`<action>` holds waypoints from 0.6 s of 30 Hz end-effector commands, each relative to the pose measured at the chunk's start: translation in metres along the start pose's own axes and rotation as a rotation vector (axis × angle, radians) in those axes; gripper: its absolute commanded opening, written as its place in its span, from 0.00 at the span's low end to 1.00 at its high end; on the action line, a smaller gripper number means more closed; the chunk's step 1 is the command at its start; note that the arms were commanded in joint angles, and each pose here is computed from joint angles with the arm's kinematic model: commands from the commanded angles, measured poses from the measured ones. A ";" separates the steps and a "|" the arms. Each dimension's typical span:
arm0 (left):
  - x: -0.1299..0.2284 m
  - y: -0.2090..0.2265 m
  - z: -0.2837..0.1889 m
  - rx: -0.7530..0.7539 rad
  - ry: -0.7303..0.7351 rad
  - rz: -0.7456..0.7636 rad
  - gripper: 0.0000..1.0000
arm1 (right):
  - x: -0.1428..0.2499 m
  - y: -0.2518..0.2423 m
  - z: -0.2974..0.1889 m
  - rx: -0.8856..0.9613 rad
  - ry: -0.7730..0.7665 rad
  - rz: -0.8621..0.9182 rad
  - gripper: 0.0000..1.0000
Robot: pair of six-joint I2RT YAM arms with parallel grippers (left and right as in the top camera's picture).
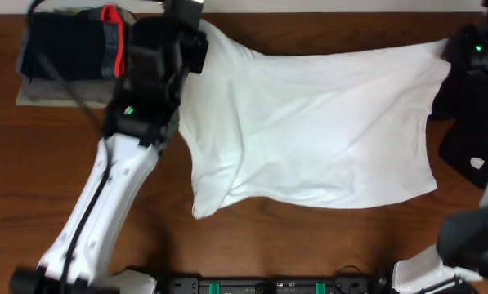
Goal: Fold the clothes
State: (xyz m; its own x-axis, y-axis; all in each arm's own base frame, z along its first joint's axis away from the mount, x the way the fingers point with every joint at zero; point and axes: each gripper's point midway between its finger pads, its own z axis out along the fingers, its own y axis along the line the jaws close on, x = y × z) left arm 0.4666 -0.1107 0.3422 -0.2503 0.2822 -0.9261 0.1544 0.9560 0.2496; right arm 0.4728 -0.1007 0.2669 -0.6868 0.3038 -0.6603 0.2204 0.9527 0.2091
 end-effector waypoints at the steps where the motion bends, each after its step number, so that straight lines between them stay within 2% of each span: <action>1: 0.010 -0.004 0.031 -0.016 0.007 -0.006 0.06 | 0.001 0.014 0.039 -0.035 0.014 -0.014 0.01; 11: 0.064 -0.038 0.134 -0.024 -0.052 -0.019 0.06 | 0.013 0.041 0.171 -0.099 -0.023 -0.084 0.01; 18: 0.083 -0.049 0.167 -0.041 -0.139 -0.039 0.06 | 0.015 0.054 0.219 -0.130 -0.094 -0.106 0.01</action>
State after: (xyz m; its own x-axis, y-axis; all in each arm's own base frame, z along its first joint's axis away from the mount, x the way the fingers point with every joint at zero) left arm 0.5912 -0.1495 0.2036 -0.1477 0.2463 -0.9579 0.1238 0.9655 0.2292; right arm 0.6187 -0.0528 0.1095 -0.6486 0.2028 -0.7337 0.0678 0.9754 0.2097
